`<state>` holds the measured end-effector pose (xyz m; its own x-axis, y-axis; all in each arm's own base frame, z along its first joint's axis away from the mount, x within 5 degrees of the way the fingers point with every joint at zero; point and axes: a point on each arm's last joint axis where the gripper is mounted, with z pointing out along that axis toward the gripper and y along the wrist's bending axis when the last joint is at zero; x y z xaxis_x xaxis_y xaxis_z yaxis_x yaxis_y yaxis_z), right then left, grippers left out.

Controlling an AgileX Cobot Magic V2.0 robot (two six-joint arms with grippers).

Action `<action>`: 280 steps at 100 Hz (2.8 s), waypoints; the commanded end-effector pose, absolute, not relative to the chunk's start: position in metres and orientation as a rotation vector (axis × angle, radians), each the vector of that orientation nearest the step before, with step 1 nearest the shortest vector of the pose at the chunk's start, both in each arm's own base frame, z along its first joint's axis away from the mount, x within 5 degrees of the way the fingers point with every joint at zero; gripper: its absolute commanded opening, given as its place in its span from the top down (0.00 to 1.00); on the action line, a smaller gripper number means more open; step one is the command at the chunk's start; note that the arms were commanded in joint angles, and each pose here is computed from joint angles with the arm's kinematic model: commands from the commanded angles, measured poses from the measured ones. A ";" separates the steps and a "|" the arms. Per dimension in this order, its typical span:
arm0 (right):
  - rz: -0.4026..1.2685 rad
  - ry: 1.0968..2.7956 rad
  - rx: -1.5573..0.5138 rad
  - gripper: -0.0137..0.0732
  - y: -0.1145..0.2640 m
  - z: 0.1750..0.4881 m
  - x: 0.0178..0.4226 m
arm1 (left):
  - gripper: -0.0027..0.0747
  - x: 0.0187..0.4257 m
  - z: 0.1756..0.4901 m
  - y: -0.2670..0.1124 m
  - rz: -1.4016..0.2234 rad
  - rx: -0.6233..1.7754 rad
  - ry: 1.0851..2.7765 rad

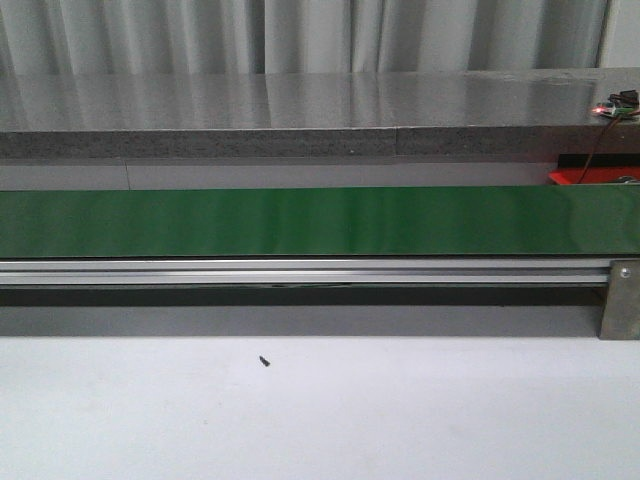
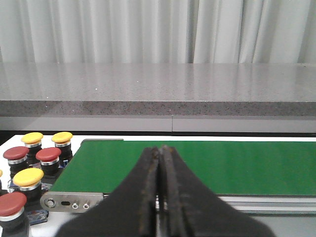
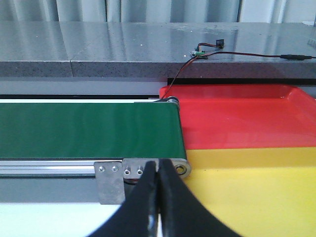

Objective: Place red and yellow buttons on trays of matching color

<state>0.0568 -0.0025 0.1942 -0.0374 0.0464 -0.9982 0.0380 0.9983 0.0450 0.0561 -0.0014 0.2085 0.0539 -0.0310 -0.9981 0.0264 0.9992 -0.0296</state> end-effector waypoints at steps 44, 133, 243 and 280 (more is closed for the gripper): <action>0.011 1.491 0.050 0.91 -0.002 0.209 0.054 | 0.99 0.055 0.204 -0.002 -0.062 -0.009 1.443; 0.011 1.491 0.050 0.91 -0.002 0.209 0.054 | 0.99 0.064 0.278 0.013 0.114 -0.215 1.524; 0.011 1.491 0.050 0.91 -0.002 0.209 0.054 | 0.17 0.216 0.305 0.096 0.030 -0.779 2.227; 0.011 1.491 0.050 0.91 -0.002 0.209 0.054 | 0.17 0.263 0.280 0.142 -0.005 -0.983 2.513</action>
<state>0.0568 -0.0025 0.1943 -0.0357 0.0464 -0.9983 0.0377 0.9983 0.0450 0.2534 0.1330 0.2707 -0.6706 -0.6287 -0.3938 -0.6295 0.7631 -0.1462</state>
